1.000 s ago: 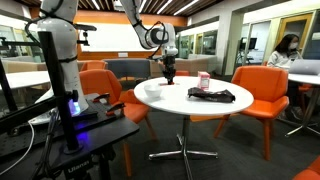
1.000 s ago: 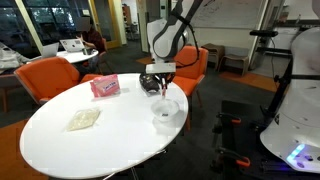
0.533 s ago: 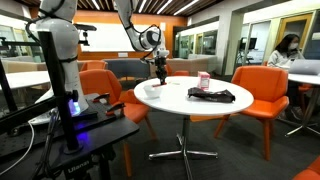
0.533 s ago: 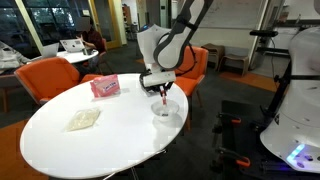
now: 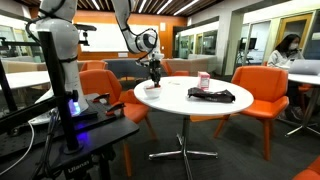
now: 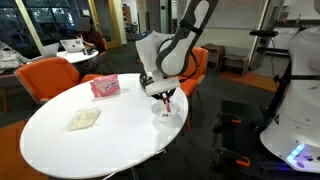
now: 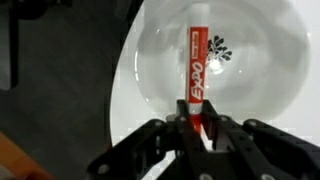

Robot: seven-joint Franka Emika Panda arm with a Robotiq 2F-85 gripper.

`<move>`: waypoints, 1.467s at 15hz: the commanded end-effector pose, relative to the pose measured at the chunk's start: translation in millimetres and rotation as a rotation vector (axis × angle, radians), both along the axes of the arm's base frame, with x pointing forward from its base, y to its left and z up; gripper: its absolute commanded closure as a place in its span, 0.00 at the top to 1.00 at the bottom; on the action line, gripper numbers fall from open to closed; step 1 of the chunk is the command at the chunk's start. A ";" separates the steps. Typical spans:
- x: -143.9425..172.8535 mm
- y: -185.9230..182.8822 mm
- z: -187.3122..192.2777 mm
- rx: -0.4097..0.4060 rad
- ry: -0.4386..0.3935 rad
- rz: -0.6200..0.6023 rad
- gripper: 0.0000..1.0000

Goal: Put the marker in the white bowl

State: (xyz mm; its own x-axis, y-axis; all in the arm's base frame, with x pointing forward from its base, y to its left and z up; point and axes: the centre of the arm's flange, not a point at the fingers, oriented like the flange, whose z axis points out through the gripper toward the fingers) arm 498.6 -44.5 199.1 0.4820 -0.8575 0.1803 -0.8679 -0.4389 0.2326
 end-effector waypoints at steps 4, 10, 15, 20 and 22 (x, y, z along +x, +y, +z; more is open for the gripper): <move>-6.9 -0.7 9.0 -0.019 -0.005 -0.002 0.61; -12.5 3.0 42.2 0.043 -0.019 0.006 1.00; -30.9 18.4 79.6 0.126 0.062 0.187 1.00; -43.0 18.3 125.8 0.108 0.064 0.339 1.00; -46.5 19.0 140.7 0.119 0.067 0.389 1.00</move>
